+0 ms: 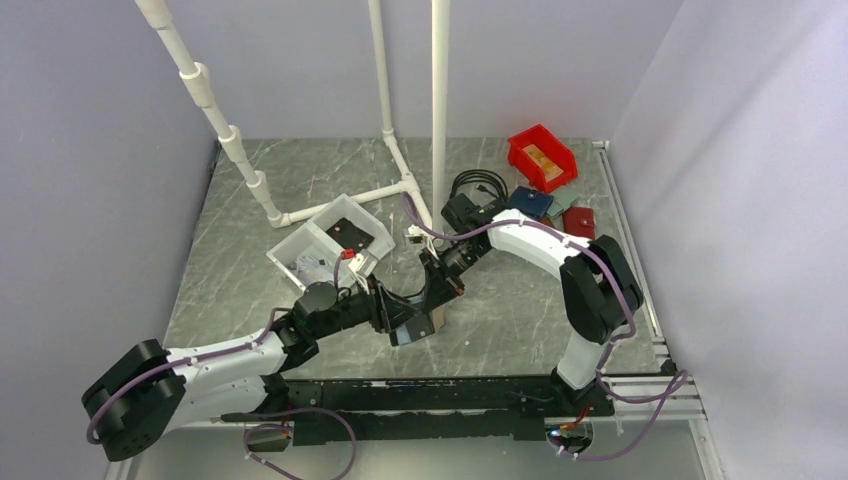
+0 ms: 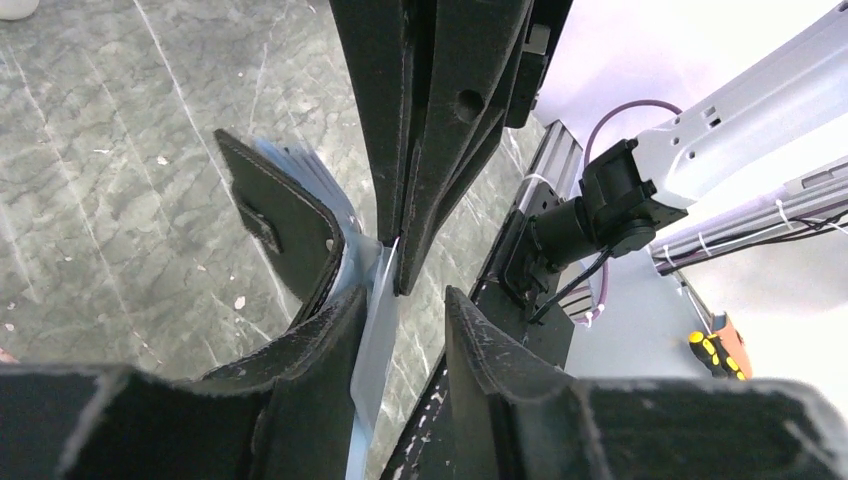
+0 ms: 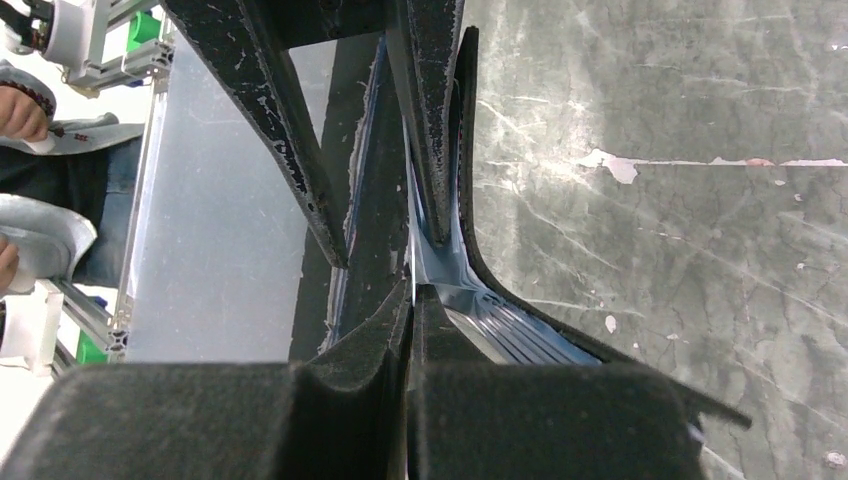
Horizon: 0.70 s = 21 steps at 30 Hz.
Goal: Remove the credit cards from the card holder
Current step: Remove the credit card from the card holder.
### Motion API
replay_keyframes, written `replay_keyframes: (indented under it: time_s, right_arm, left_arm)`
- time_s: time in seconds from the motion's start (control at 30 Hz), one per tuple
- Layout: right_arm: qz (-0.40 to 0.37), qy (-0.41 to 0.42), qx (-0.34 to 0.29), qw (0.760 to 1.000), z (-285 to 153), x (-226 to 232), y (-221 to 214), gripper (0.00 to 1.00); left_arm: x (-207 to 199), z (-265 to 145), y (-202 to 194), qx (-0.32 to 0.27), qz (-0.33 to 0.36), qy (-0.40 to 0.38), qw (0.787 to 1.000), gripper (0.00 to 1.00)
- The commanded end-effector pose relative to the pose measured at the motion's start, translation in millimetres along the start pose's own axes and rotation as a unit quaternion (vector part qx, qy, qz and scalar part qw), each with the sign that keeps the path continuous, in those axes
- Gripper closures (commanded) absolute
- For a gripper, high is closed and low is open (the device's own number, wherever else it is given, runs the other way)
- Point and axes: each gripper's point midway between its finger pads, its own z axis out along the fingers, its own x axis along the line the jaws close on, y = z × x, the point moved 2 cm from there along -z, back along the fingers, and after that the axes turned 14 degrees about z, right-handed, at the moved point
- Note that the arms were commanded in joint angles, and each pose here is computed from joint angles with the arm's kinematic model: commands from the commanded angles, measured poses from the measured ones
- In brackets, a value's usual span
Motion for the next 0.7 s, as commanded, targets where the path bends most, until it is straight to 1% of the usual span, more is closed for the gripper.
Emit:
replay_keyframes:
  time_s: [0.0, 0.13, 0.27, 0.6, 0.67]
  right_arm:
    - [-0.016, 0.017, -0.008, 1.000, 1, 5, 9, 1.00]
    - [-0.009, 0.016, -0.003, 1.000, 3, 0, 7, 1.00]
    - [-0.005, 0.013, 0.000, 1.000, 4, -4, 5, 1.00]
    - [0.006, 0.017, 0.009, 1.000, 7, -10, 1, 1.00]
    - [0.007, 0.016, 0.010, 1.000, 8, -12, 0, 1.00]
  left_arm:
    - [-6, -1, 9, -0.023, -0.003, -0.017, 1.000, 0.59]
    - [-6, -1, 4, -0.015, -0.011, -0.019, 1.000, 0.54]
    - [-3, -4, 0, -0.015, -0.021, -0.013, 1.000, 0.45]
    - [-1, -13, -7, -0.016, -0.026, -0.005, 1.000, 0.43]
    - [3, -15, -10, -0.013, -0.044, 0.010, 0.999, 0.37]
